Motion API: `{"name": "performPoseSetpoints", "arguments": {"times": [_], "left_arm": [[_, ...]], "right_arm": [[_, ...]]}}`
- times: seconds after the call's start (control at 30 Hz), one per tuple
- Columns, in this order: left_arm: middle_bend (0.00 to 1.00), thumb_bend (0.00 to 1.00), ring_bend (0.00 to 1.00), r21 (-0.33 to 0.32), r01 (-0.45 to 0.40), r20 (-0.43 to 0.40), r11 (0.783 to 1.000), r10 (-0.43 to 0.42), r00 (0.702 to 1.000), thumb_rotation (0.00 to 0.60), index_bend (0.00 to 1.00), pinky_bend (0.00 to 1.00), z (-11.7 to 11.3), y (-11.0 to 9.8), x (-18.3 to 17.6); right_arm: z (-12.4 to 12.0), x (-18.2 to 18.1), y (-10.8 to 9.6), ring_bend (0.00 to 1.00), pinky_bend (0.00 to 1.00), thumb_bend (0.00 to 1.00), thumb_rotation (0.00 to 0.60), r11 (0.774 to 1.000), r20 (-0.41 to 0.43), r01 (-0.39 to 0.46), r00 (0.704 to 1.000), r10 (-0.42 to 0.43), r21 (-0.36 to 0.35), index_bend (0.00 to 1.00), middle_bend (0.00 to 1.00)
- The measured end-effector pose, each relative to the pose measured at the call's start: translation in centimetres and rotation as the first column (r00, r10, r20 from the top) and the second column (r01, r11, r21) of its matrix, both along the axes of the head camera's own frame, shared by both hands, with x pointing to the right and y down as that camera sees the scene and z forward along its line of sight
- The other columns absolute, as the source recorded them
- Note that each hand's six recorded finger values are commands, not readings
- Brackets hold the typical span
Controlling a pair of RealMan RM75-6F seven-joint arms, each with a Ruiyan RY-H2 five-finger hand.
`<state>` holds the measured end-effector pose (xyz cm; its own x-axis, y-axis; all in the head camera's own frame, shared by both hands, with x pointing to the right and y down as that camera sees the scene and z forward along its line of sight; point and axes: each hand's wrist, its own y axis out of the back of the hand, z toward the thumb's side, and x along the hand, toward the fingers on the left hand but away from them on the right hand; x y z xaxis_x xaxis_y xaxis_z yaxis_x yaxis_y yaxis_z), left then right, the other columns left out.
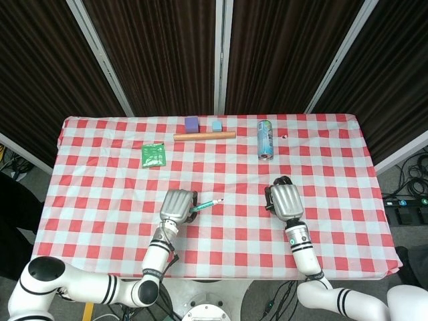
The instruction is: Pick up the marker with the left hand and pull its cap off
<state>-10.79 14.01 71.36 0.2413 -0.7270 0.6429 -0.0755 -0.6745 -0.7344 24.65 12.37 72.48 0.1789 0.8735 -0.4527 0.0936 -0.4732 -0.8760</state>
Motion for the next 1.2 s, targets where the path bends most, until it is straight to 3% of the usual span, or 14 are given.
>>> {"name": "performPoseSetpoints", "arguments": {"times": [0.27, 0.4, 0.53, 0.7, 0.9, 1.07, 1.2], "left_arm": [[0.59, 0.38, 0.51, 0.0, 0.014, -0.004, 1.0, -0.014, 1.0, 0.6, 0.56, 0.54, 0.8, 0.2, -1.1], [0.59, 0.38, 0.51, 0.001, 0.016, -0.008, 1.0, -0.016, 1.0, 0.6, 0.56, 0.54, 0.8, 0.2, -1.3], [0.59, 0.38, 0.51, 0.001, 0.014, -0.013, 1.0, -0.014, 1.0, 0.6, 0.56, 0.54, 0.8, 0.2, -1.3], [0.59, 0.38, 0.51, -0.001, 0.008, -0.037, 1.0, -0.008, 0.999, 0.6, 0.56, 0.54, 0.6, 0.3, -1.2], [0.58, 0.38, 0.51, 0.001, -0.014, -0.048, 1.0, 0.014, 0.999, 0.6, 0.56, 0.54, 0.9, 0.1, -1.3], [0.58, 0.38, 0.5, 0.005, -0.028, -0.031, 1.0, 0.028, 0.999, 0.6, 0.55, 0.54, 1.6, -0.2, -1.6], [0.54, 0.33, 0.47, -0.002, -0.038, -0.015, 0.999, 0.038, 0.999, 0.6, 0.51, 0.52, 2.1, -0.1, -1.8]], "right_arm": [[1.8, 1.1, -0.6, 0.31, 0.17, 0.19, 0.6, 0.999, -0.035, -0.038, 0.999, 0.037, -0.033, 0.7, 0.59], [2.5, 1.2, -0.3, 0.16, 0.06, 0.06, 0.6, 0.997, -0.039, -0.044, 0.998, 0.041, -0.07, 0.54, 0.44], [2.6, 1.4, -0.1, 0.06, 0.0, 0.03, 0.6, 0.994, -0.036, -0.049, 0.998, 0.046, -0.098, 0.41, 0.33], [2.3, 1.6, 0.1, 0.04, 0.0, 0.03, 0.6, 0.993, -0.032, -0.056, 0.998, 0.053, -0.108, 0.36, 0.3], [0.3, 2.5, 0.1, 0.02, 0.0, 0.03, 0.6, 0.994, 0.0, -0.089, 0.996, 0.089, -0.063, 0.33, 0.28], [-2.9, 4.5, 0.2, 0.01, 0.0, 0.03, 0.6, 0.989, 0.041, -0.15, 0.988, 0.149, 0.007, 0.31, 0.27], [-5.4, 6.3, 0.8, 0.0, 0.0, 0.03, 0.6, 0.978, 0.067, -0.198, 0.979, 0.193, 0.069, 0.3, 0.26]]}}
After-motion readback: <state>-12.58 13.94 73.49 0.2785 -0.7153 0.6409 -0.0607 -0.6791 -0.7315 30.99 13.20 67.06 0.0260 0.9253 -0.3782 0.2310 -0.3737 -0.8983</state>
